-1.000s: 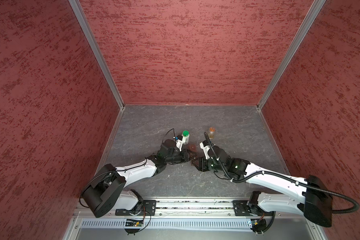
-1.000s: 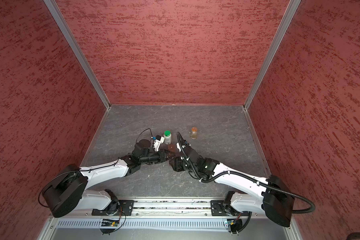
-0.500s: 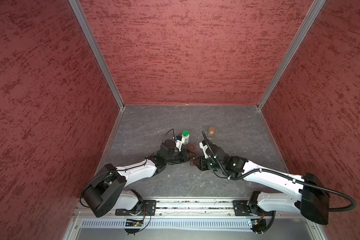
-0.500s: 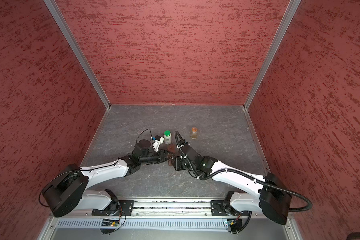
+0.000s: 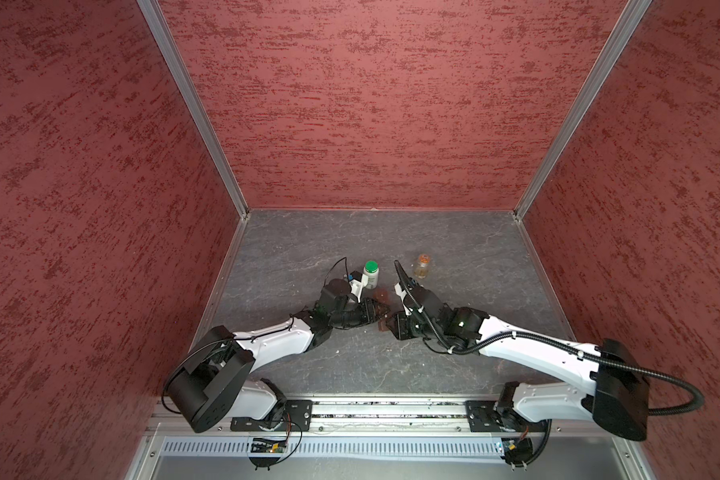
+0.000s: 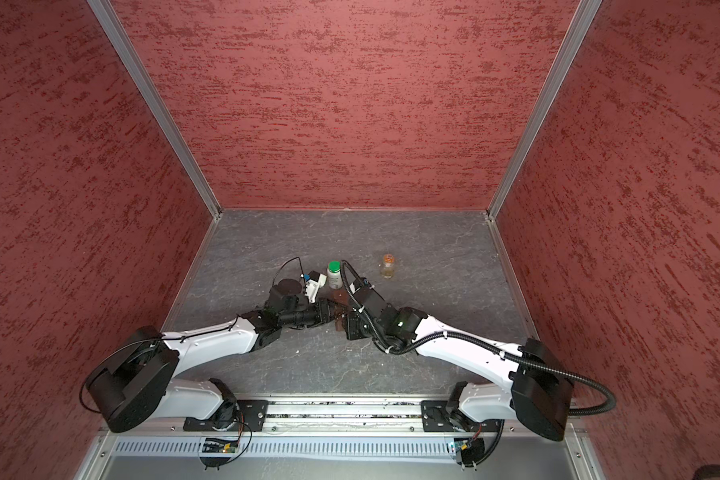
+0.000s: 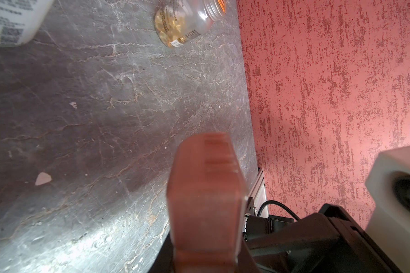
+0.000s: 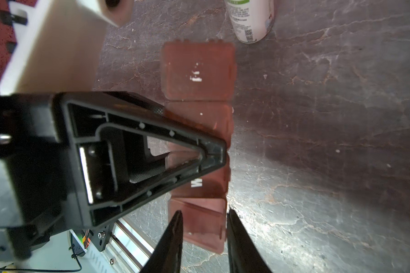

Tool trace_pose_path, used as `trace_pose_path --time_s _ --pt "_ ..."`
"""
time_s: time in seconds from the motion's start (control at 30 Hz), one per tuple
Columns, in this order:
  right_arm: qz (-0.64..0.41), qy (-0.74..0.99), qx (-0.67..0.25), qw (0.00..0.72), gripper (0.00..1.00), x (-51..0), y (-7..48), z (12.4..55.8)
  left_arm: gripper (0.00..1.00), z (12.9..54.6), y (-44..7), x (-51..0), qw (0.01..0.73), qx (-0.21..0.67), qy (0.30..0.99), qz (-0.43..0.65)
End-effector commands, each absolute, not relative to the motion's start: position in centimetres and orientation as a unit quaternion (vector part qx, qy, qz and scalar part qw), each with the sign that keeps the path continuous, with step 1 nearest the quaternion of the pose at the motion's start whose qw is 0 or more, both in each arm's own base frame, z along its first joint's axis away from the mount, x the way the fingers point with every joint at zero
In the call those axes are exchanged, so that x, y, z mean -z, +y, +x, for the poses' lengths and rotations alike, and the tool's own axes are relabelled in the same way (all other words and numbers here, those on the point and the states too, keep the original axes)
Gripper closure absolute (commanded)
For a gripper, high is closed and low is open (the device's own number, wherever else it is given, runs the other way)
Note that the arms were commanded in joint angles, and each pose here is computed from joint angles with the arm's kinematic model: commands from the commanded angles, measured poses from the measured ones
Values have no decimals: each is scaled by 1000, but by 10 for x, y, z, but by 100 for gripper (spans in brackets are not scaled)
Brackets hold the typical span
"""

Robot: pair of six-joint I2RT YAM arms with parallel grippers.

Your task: Sort the pills into containers

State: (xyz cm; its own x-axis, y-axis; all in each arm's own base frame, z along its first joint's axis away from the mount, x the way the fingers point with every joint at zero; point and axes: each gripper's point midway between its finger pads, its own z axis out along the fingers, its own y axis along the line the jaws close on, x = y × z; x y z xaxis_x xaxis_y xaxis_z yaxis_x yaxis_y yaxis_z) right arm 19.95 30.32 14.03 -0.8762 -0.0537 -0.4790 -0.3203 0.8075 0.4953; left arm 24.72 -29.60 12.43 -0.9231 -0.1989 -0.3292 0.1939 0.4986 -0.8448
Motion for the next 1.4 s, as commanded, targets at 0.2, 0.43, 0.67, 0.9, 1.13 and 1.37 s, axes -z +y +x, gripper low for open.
trace_pose_path --time_s 0.2,0.43,0.67,0.9,1.13,1.37 --pt "-157 870 -408 226 66 -191 338 178 100 254 -299 -132 210 512 833 9" --pt "-169 861 -429 216 65 -193 347 171 100 254 -301 -131 205 514 833 9" --pt "-169 862 -432 203 65 -180 351 169 100 254 -301 -132 205 516 832 8" --pt "-171 871 -422 184 65 -161 351 166 100 254 -301 -133 205 515 833 8" --pt "-156 874 -399 229 59 -181 336 177 100 253 -298 -129 204 507 837 8" --pt "-113 879 -352 301 48 -207 299 192 100 251 -294 -116 199 484 852 13"
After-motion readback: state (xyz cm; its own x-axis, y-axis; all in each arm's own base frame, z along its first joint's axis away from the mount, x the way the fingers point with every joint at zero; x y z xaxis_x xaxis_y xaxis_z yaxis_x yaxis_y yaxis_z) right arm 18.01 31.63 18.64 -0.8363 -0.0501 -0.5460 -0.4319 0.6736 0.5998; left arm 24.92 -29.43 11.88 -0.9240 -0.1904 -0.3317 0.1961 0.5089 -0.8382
